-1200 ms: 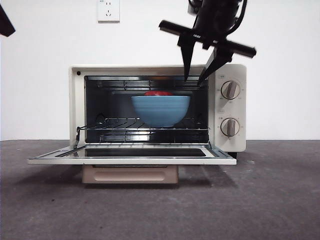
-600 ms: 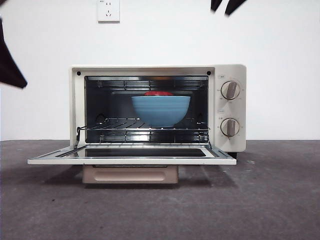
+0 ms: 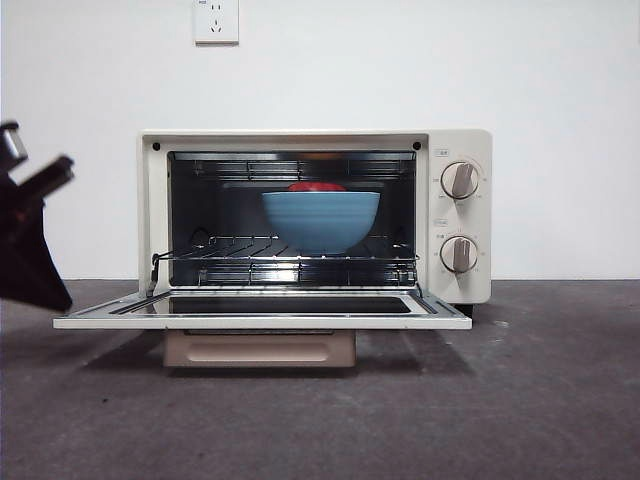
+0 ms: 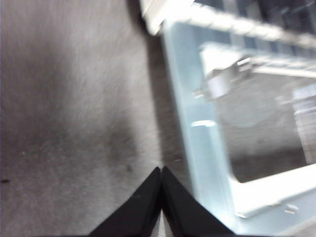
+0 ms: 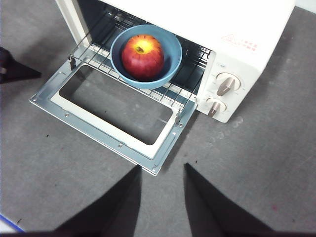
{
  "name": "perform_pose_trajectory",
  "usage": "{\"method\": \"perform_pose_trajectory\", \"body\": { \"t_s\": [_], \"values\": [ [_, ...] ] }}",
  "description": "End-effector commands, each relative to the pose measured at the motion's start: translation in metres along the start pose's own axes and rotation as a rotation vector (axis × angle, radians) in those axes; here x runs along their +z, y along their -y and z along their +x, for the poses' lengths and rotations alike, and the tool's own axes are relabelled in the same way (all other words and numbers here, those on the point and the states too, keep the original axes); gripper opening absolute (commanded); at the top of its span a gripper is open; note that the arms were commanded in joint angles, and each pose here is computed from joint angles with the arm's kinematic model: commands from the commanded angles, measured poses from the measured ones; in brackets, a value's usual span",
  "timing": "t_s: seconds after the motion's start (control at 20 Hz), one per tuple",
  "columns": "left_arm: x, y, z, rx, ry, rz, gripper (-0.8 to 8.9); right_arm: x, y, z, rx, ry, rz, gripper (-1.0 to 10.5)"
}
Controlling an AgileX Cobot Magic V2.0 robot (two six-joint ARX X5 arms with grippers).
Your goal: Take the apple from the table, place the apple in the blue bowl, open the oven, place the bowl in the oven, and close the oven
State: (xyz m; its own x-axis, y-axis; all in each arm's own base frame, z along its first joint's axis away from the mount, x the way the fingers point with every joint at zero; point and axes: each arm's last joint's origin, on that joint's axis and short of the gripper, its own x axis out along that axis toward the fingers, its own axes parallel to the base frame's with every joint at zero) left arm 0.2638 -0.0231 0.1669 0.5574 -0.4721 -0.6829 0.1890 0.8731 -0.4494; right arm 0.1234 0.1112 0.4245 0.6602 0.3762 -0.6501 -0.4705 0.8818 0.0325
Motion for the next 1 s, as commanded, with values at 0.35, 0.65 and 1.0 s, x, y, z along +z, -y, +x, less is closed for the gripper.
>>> {"method": "perform_pose_trajectory", "body": {
  "t_s": [0.35, 0.65, 1.0],
  "values": [
    [-0.008, -0.004, 0.033, -0.101, -0.067, 0.002, 0.06, -0.012, 0.008, -0.034, 0.015, 0.054, -0.005, 1.4],
    [-0.008, 0.006, 0.041, -0.215, -0.072, 0.007, 0.06, -0.017, 0.01, -0.042, 0.016, 0.059, -0.003, 1.4],
    [0.013, 0.005, 0.033, -0.396, 0.053, -0.068, 0.06, -0.02, 0.012, -0.043, -0.013, 0.045, -0.003, 1.4]
  ]
}}
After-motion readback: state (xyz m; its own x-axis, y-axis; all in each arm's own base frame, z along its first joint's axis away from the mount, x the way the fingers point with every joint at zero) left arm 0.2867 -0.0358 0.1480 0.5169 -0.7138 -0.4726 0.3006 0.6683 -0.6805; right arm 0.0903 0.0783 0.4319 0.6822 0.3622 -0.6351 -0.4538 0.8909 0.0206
